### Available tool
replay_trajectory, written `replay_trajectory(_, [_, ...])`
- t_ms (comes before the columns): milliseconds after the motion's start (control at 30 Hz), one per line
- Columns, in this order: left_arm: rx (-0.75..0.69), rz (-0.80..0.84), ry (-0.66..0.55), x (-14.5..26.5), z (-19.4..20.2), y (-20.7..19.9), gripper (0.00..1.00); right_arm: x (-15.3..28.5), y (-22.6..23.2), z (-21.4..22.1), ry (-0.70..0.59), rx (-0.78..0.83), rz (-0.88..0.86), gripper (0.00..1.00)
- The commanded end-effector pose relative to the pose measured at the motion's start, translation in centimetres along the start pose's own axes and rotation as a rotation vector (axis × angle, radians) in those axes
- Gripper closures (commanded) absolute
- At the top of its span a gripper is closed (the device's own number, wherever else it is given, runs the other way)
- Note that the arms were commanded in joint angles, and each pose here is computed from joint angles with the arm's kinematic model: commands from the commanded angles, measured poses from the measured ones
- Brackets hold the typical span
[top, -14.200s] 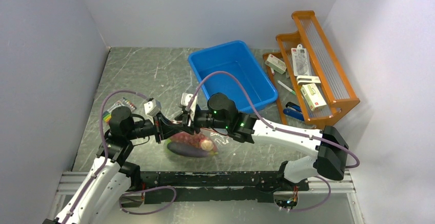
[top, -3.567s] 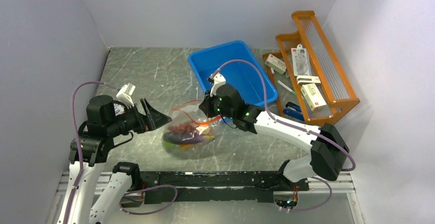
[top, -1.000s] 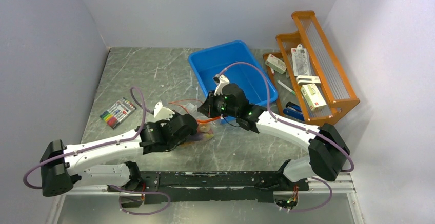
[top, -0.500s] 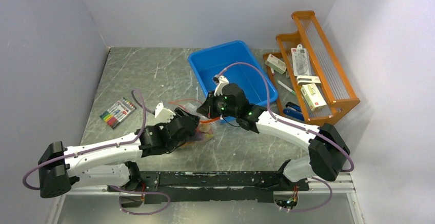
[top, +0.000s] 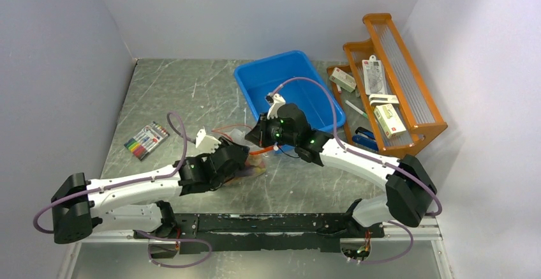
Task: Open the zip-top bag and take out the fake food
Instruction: Open the zipper of the food storage bag at the center of the board.
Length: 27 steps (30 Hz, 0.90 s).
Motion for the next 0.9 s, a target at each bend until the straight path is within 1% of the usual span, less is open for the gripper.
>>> replay_trajectory(0, [0.020,-0.019,-0.098,-0.3,-1.1,-0.1,0.60,0.9,0.6,-0.6,-0.026,0.011,-0.023,1.00])
replay_trajectory(67, [0.007,-0.018,-0.118,-0.3,-1.3,-0.2,0.69,1.0,0.6,-0.8,-0.028,0.015,-0.023,1.00])
replay_trajectory(133, [-0.021,-0.018,-0.120,-0.1,-1.5,-0.6,0.83,1.1,0.7,-0.8,-0.023,0.024,-0.022,1.00])
replay_trajectory(200, [-0.042,-0.016,-0.118,0.3,-1.7,-1.0,0.89,1.3,0.6,-0.8,-0.019,0.031,-0.020,1.00])
replay_trajectory(333, [-0.106,-0.027,-0.102,2.0,-2.6,-2.4,0.92,1.2,0.6,-0.2,-0.004,0.030,-0.032,1.00])
replay_trajectory(500, [-0.259,-0.051,-0.083,5.3,-4.9,-4.0,0.93,0.6,1.5,0.6,0.047,-0.004,-0.111,1.00])
replay_trajectory(533, [-0.280,-0.057,-0.082,6.0,-5.5,-4.2,0.93,0.5,2.0,0.8,0.055,-0.029,-0.150,1.00])
replay_trajectory(700, [-0.388,-0.065,-0.042,9.3,-8.1,-3.7,0.93,0.3,6.1,0.9,0.053,-0.182,-0.448,1.00])
replay_trajectory(767, [-0.426,-0.035,-0.002,10.5,-8.7,-3.8,0.93,-0.1,7.2,1.4,0.074,-0.219,-0.507,1.00])
replay_trajectory(867, [-0.461,0.002,0.053,12.2,-9.3,-4.0,0.93,-1.2,8.6,2.5,0.117,-0.240,-0.547,1.00])
Point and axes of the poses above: each gripper's point midway between its finger pads, its own x axis back along the fingers, its own y axis along the line the jaws close on, z = x × y, the point moved 4 cm from there along x, back along the fingers, and after that the axes turned 11 degrees about x, right-handed, at the moved point
